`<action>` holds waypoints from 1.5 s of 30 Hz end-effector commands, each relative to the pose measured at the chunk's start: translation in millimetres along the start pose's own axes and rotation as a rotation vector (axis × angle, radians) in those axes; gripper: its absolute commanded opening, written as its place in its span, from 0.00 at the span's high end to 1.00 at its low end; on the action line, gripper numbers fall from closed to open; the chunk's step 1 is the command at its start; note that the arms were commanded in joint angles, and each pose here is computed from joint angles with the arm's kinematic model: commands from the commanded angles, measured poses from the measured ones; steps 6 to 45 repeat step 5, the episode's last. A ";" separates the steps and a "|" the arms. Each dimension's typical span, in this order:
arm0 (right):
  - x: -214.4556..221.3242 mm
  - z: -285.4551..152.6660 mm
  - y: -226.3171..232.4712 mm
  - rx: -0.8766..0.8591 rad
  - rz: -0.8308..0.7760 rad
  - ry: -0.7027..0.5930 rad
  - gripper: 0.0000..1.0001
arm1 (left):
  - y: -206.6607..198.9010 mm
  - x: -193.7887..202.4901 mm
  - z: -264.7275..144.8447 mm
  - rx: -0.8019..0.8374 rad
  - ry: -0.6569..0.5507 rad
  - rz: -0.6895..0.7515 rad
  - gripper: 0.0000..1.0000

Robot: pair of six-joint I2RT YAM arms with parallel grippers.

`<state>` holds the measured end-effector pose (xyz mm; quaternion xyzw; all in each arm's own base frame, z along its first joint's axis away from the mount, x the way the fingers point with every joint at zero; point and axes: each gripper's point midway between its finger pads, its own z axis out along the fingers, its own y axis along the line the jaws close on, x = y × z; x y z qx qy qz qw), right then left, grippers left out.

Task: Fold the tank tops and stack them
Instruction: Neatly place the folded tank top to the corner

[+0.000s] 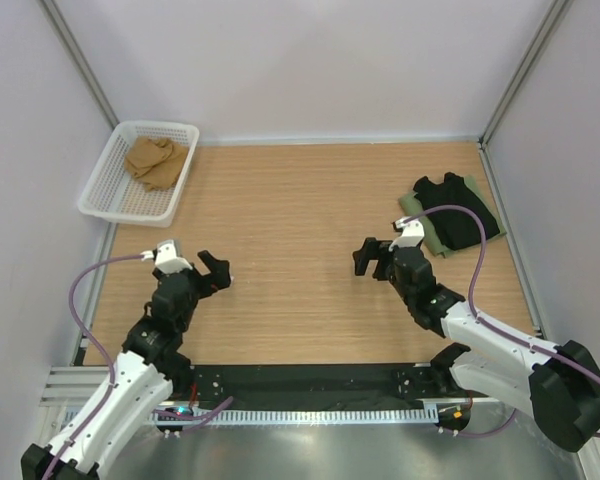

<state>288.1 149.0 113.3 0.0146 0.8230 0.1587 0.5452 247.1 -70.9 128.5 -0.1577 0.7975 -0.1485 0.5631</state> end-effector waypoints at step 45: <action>-21.5 -3.4 7.8 -0.031 0.028 -0.091 0.00 | -2.3 -6.4 2.6 0.000 -0.025 -0.005 0.00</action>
